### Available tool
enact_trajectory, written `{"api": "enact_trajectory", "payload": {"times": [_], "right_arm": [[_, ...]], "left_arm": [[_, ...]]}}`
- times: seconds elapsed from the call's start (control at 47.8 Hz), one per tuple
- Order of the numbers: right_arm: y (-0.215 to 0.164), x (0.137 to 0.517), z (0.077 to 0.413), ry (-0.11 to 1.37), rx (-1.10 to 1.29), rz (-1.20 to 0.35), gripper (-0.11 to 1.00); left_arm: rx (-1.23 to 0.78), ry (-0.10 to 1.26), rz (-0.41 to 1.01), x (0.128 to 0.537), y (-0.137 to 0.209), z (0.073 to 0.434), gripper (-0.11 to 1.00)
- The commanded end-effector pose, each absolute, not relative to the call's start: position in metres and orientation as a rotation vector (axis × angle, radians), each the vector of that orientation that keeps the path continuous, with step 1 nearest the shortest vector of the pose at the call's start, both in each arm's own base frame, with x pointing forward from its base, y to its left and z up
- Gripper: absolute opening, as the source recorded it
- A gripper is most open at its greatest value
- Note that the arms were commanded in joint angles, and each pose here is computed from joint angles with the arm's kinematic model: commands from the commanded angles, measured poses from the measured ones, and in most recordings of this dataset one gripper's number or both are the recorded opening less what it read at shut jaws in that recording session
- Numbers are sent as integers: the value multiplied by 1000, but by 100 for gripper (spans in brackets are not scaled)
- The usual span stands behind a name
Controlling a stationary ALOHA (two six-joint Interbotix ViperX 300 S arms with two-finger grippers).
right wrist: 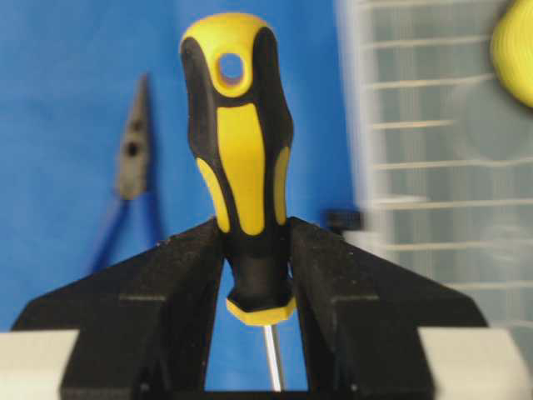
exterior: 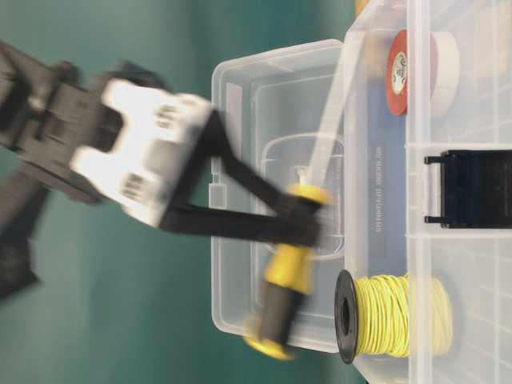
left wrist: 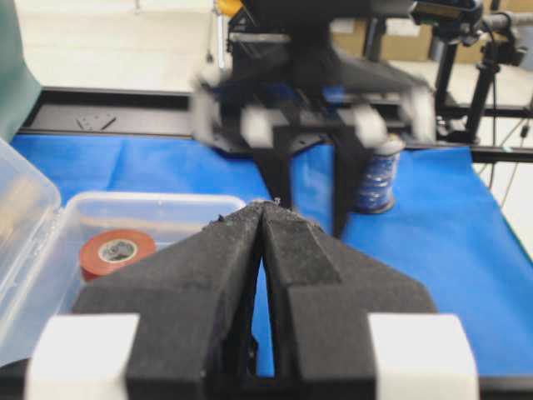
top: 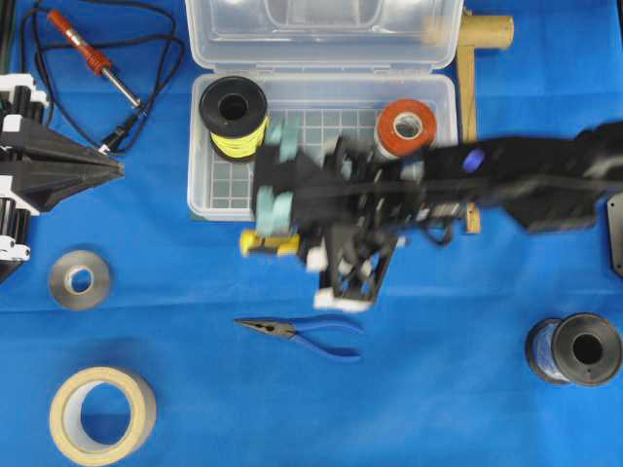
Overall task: Pick the screwdriver from the toolbox among several items.
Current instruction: 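Lift the screwdriver out of the toolbox with the right gripper, moving toward the pliers, then lower the screwdriver onto the table beside the blue pliers and open the right gripper, then raise the open right gripper away from the screwdriver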
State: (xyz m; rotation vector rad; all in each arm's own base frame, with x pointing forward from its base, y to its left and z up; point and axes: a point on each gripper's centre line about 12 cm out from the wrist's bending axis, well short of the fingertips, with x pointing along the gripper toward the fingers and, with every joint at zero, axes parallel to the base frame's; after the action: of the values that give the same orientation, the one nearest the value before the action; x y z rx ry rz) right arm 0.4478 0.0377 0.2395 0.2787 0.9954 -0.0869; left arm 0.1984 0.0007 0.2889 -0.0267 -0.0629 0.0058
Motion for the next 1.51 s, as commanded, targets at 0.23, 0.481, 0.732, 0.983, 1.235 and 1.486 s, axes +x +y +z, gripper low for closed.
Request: {"api": "enact_trajectory", "payload": {"times": [0.23, 0.481, 0.732, 0.983, 1.235, 1.486], "right_arm": [[71, 482, 182, 1021, 331, -87, 26], [73, 493, 146, 1087, 375, -142, 26], [73, 492, 140, 1121, 384, -158, 26], [73, 486, 154, 1139, 369, -162, 60], [63, 458, 233, 1077, 267, -173, 71], [56, 398, 304, 922, 137, -161, 72]], "left_arm": [[-34, -95, 6, 200, 1, 298, 0], [-36, -97, 6, 200, 1, 298, 0], [-36, -98, 5, 200, 1, 299, 0], [-39, -94, 7, 200, 1, 298, 0], [-37, -92, 6, 200, 1, 298, 0], [-47, -91, 6, 200, 1, 298, 0]]}}
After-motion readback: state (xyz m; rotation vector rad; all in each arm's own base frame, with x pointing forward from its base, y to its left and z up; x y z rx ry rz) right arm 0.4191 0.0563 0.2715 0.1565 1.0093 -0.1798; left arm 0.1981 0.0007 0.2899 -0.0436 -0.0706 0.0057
